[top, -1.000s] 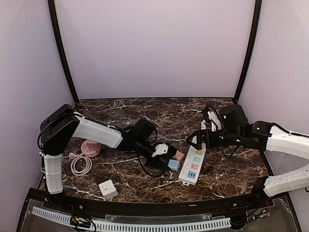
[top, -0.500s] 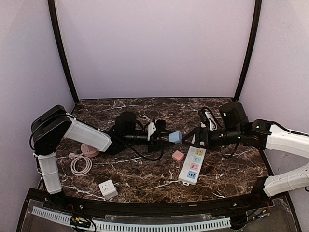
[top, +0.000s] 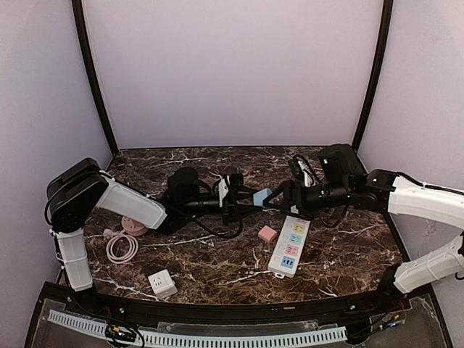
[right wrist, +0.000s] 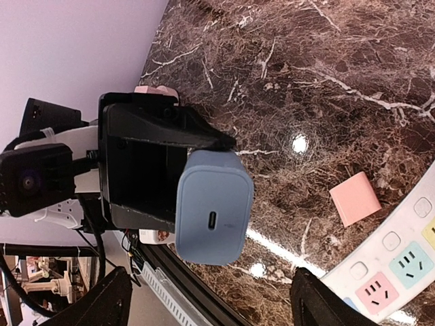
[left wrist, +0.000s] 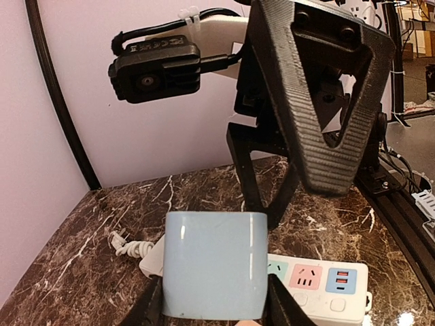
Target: Insert the plug
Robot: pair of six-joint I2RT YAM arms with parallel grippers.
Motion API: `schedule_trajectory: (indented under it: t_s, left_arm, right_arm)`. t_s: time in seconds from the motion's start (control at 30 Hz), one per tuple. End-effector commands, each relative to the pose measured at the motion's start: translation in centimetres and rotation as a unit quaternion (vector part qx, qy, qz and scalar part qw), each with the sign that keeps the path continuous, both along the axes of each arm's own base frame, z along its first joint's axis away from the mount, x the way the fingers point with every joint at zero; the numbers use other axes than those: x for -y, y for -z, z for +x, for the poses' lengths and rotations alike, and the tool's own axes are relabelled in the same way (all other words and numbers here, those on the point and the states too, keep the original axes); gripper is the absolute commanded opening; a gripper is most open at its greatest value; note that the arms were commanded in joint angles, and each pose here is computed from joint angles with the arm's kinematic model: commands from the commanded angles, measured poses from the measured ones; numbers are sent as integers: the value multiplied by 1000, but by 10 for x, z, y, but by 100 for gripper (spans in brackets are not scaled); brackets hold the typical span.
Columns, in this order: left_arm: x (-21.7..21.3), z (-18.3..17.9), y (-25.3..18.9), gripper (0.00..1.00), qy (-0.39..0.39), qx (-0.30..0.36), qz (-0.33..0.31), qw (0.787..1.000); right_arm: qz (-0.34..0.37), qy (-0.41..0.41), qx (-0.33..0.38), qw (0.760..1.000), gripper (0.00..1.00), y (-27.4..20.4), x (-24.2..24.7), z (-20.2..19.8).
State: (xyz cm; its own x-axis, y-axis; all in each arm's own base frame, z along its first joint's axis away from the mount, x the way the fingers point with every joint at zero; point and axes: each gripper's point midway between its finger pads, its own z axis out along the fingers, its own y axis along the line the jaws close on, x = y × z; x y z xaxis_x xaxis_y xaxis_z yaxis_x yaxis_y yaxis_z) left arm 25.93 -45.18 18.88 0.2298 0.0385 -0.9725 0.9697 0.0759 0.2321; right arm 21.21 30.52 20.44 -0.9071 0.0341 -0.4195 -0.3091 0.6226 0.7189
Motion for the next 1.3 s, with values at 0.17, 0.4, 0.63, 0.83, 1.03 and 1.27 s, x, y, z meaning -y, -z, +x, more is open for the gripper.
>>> schedule_trajectory:
  t_s: [0.17,0.4,0.63,0.83,1.03,1.27]
  left_arm:
    - [-1,-9,-2,1,16,8,-10,1000]
    - [-1,-9,2,1,17,13,-5,1000]
    - [2,-8,5,1,16,16,0,1000]
    - [3,-9,9,1,17,19,6,1000]
    - [4,-11,8,1,23,19,-1,1000]
    - [4,-16,7,1,35,19,-7,999]
  right_arm:
    - [12,2,0,1000,73,-14,-17,17]
    - [4,4,-6,1000,62,-16,-22,23]
    - [0,-4,-15,1000,54,-13,-26,23]
    - [0,-5,-14,1000,49,-14,-26,24]
    - [6,-15,-16,1000,49,-14,-29,21]
    - [10,-21,-19,1000,41,-11,-30,19]
